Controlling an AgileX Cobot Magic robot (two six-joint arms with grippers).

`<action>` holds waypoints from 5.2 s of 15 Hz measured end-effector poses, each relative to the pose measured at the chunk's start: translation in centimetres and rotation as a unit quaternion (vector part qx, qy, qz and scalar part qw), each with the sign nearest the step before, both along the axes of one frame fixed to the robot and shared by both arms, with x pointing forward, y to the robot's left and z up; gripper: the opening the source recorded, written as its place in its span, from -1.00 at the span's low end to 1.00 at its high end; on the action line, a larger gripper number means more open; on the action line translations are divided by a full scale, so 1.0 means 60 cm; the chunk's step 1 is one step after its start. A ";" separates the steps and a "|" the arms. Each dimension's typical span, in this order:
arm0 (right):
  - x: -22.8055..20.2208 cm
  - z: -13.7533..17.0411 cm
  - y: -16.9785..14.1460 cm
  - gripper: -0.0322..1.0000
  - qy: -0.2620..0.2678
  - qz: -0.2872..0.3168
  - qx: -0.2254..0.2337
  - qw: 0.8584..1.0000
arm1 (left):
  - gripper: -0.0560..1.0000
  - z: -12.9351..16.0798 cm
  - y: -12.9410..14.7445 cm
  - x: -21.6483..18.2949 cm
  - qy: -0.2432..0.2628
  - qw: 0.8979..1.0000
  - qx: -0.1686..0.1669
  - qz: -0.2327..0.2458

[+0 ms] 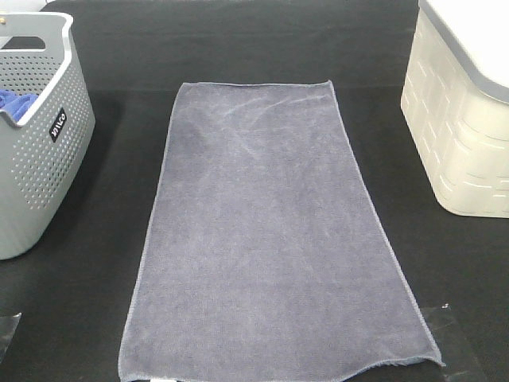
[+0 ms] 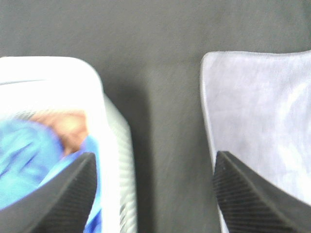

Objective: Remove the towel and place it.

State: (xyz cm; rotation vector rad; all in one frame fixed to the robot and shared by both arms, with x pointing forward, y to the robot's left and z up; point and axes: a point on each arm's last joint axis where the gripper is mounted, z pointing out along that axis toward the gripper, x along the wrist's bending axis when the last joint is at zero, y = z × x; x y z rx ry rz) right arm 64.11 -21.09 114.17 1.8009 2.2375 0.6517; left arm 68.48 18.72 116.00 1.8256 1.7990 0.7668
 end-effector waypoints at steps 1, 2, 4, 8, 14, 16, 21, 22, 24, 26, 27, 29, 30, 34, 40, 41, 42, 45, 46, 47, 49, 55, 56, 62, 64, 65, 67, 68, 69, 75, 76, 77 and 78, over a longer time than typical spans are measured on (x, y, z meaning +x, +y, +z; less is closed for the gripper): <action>0.000 0.000 0.000 0.52 0.000 0.000 0.000 1.000 | 0.35 0.000 0.000 0.000 0.000 1.000 0.000 0.000; -0.012 0.017 -0.002 0.52 -0.004 -0.011 0.007 1.000 | 0.35 0.035 0.000 -0.027 -0.010 0.999 -0.013 -0.030; -0.033 0.031 -0.006 0.52 -0.006 -0.019 0.011 1.000 | 0.35 0.046 0.008 -0.063 0.003 0.999 -0.013 -0.042; -0.097 0.036 -0.021 0.52 0.009 -0.021 0.000 1.000 | 0.35 0.033 0.030 -0.141 0.054 0.998 -0.006 -0.043; -0.272 -0.034 -0.056 0.52 0.095 -0.022 -0.029 0.995 | 0.35 -0.070 0.090 -0.344 0.179 0.983 0.014 -0.038; -0.326 -0.063 -0.066 0.52 0.118 -0.022 -0.032 0.992 | 0.35 -0.110 0.107 -0.403 0.211 0.977 0.015 -0.038; -0.462 -0.144 -0.091 0.52 0.155 -0.021 -0.040 0.987 | 0.35 -0.207 0.144 -0.545 0.195 0.980 -0.007 -0.048; -0.480 -0.152 -0.095 0.52 0.152 -0.021 -0.039 0.987 | 0.35 -0.218 0.150 -0.565 0.183 0.982 -0.009 -0.052; -0.515 -0.163 -0.101 0.52 0.134 -0.022 -0.035 0.990 | 0.35 -0.214 0.158 -0.597 0.128 0.989 -0.024 -0.068; -0.544 -0.167 -0.107 0.52 0.100 -0.018 -0.032 0.994 | 0.35 -0.198 0.163 -0.621 0.068 0.992 -0.022 -0.106; -0.557 -0.168 -0.110 0.52 0.075 -0.019 -0.027 0.997 | 0.35 -0.193 0.164 -0.633 0.045 0.991 -0.017 -0.128; -0.574 -0.172 -0.114 0.52 0.042 -0.012 -0.025 0.999 | 0.35 -0.188 0.162 -0.647 0.020 0.987 -0.021 -0.159; -0.583 -0.168 -0.116 0.52 0.011 -0.012 -0.020 1.000 | 0.35 -0.186 0.159 -0.654 0.009 0.984 -0.028 -0.176; -0.611 -0.167 -0.123 0.52 -0.093 -0.007 -0.012 0.996 | 0.35 -0.183 0.155 -0.663 -0.004 0.978 -0.032 -0.204; -0.613 -0.168 -0.124 0.52 -0.104 -0.008 -0.011 0.994 | 0.35 -0.183 0.155 -0.663 -0.004 0.978 -0.031 -0.205; -0.613 -0.168 -0.124 0.52 -0.104 -0.008 -0.011 0.994 | 0.35 -0.183 0.155 -0.663 -0.004 0.978 -0.031 -0.205; -0.613 -0.168 -0.124 0.52 -0.104 -0.008 -0.011 0.994 | 0.35 -0.183 0.155 -0.663 -0.004 0.978 -0.031 -0.205; -0.613 -0.168 -0.124 0.52 -0.104 -0.008 -0.011 0.994 | 0.35 -0.183 0.155 -0.663 -0.004 0.978 -0.031 -0.205; -0.613 -0.168 -0.124 0.52 -0.104 -0.008 -0.011 0.994 | 0.35 -0.183 0.155 -0.663 -0.004 0.978 -0.031 -0.205; -0.613 -0.168 -0.124 0.52 -0.104 -0.008 -0.011 0.994 | 0.35 -0.183 0.155 -0.663 -0.004 0.978 -0.031 -0.205; -0.613 -0.168 -0.124 0.52 -0.104 -0.008 -0.011 0.994 | 0.35 -0.183 0.155 -0.663 -0.004 0.978 -0.031 -0.205; -0.620 -0.166 -0.130 0.52 -0.122 -0.052 -0.013 0.991 | 0.35 -0.180 0.164 -0.671 -0.027 0.985 -0.032 -0.165; -0.627 -0.165 -0.132 0.52 -0.136 -0.070 -0.013 0.988 | 0.35 -0.176 0.172 -0.684 -0.056 0.989 -0.031 -0.134; -0.686 -0.161 -0.134 0.52 -0.258 -0.121 -0.009 0.959 | 0.35 -0.169 0.181 -0.738 -0.163 0.984 -0.021 -0.064; -0.689 -0.161 -0.134 0.52 -0.263 -0.121 -0.008 0.957 | 0.35 -0.169 0.181 -0.749 -0.182 0.981 -0.020 -0.065; -0.689 -0.161 -0.134 0.52 -0.263 -0.121 -0.008 0.957 | 0.35 -0.169 0.181 -0.754 -0.191 0.979 -0.019 -0.065; -0.689 -0.161 -0.134 0.52 -0.263 -0.121 -0.008 0.957 | 0.35 -0.169 0.181 -0.756 -0.195 0.979 -0.019 -0.065; -0.689 -0.161 -0.134 0.52 -0.263 -0.121 -0.008 0.957 | 0.35 -0.169 0.181 -0.756 -0.195 0.979 -0.019 -0.065; -0.689 -0.161 -0.134 0.52 -0.263 -0.121 -0.008 0.957 | 0.35 -0.169 0.181 -0.756 -0.195 0.979 -0.019 -0.065; -0.689 -0.161 -0.134 0.52 -0.263 -0.121 -0.008 0.957 | 0.35 -0.169 0.181 -0.756 -0.195 0.979 -0.019 -0.065; -0.689 -0.161 -0.134 0.52 -0.263 -0.121 -0.008 0.957 | 0.35 -0.169 0.181 -0.756 -0.195 0.979 -0.019 -0.065; -0.689 -0.161 -0.134 0.52 -0.263 -0.121 -0.008 0.957 | 0.35 -0.169 0.181 -0.756 -0.195 0.979 -0.019 -0.065; -0.689 -0.161 -0.134 0.52 -0.263 -0.121 -0.008 0.957 | 0.35 -0.169 0.181 -0.756 -0.195 0.979 -0.019 -0.065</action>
